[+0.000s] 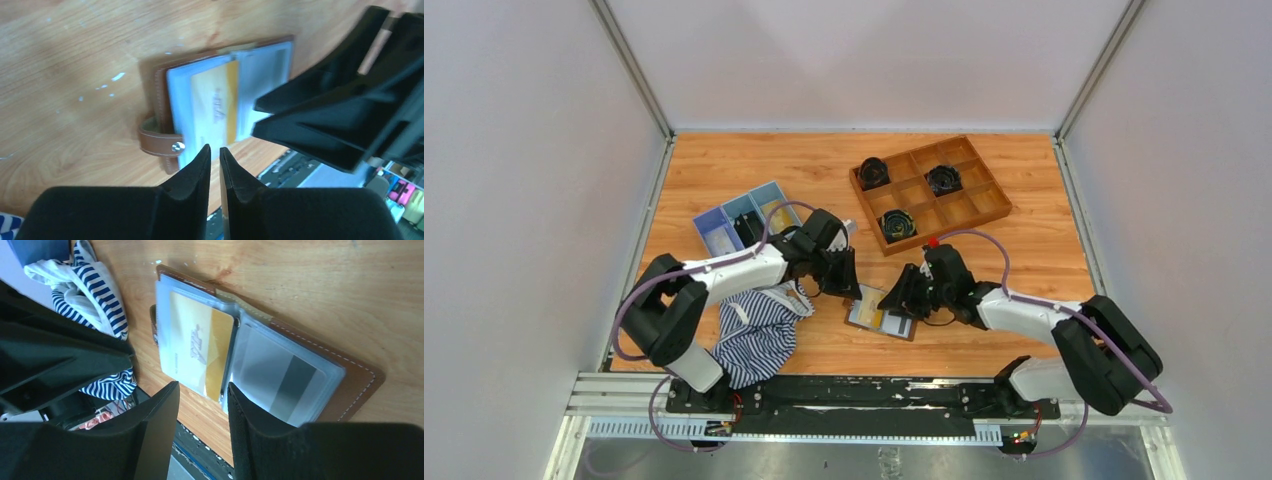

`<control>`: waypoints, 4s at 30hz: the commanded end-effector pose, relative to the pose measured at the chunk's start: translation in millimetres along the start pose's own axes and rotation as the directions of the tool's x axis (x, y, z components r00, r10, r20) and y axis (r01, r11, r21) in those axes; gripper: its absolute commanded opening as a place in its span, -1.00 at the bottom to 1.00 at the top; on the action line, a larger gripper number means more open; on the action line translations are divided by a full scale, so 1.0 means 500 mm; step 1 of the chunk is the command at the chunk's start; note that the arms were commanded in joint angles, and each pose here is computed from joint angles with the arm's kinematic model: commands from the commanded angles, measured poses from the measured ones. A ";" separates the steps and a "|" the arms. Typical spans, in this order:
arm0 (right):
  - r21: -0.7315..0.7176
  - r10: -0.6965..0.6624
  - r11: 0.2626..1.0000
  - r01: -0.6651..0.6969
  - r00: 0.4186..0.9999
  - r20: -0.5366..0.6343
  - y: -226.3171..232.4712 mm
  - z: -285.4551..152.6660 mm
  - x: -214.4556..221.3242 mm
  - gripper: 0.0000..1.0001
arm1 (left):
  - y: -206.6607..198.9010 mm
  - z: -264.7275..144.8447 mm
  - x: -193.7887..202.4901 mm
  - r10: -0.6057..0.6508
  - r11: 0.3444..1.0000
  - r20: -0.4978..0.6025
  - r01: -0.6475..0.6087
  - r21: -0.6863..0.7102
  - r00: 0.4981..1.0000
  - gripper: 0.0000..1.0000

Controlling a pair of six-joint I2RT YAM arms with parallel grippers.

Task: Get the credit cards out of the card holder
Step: Remove the credit card from the card holder, then place the credit card in the storage box.

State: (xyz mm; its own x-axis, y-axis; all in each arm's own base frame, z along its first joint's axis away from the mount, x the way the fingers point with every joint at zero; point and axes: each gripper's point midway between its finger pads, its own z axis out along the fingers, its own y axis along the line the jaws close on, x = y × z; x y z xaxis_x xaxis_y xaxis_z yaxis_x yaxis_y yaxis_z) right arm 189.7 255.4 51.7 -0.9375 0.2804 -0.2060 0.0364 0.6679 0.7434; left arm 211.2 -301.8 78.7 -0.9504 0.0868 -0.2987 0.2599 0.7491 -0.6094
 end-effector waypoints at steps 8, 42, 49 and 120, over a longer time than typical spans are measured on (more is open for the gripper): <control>0.111 0.084 0.990 -0.084 0.996 0.011 -0.061 0.019 0.015 -0.13 | 0.118 0.070 0.058 -0.057 0.982 -0.092 0.039 -0.186 0.994 -0.73; 0.041 0.229 0.972 -0.231 0.972 0.058 -0.125 -0.025 0.038 -0.99 | 0.160 0.083 0.106 -0.093 0.970 -0.157 0.054 -0.236 0.983 -0.78; 0.018 0.195 0.980 -0.198 0.973 0.123 -0.135 -0.077 0.025 -0.99 | 0.146 0.075 0.094 -0.073 0.976 -0.142 0.041 -0.216 0.987 -0.77; -0.250 -0.033 0.965 0.083 0.980 0.197 0.068 -0.172 -0.071 0.55 | 0.050 -0.182 -0.184 -0.220 0.967 0.138 0.197 0.162 0.966 -1.00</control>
State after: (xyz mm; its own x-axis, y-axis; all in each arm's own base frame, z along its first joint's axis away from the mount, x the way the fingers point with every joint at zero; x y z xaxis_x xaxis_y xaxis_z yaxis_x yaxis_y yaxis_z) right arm 189.8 221.4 141.6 -0.8685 0.3714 -0.3281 -0.1485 0.4366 0.8873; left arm 266.6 -286.3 172.6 -0.9597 -0.1495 -0.2379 0.1523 0.4347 -0.8876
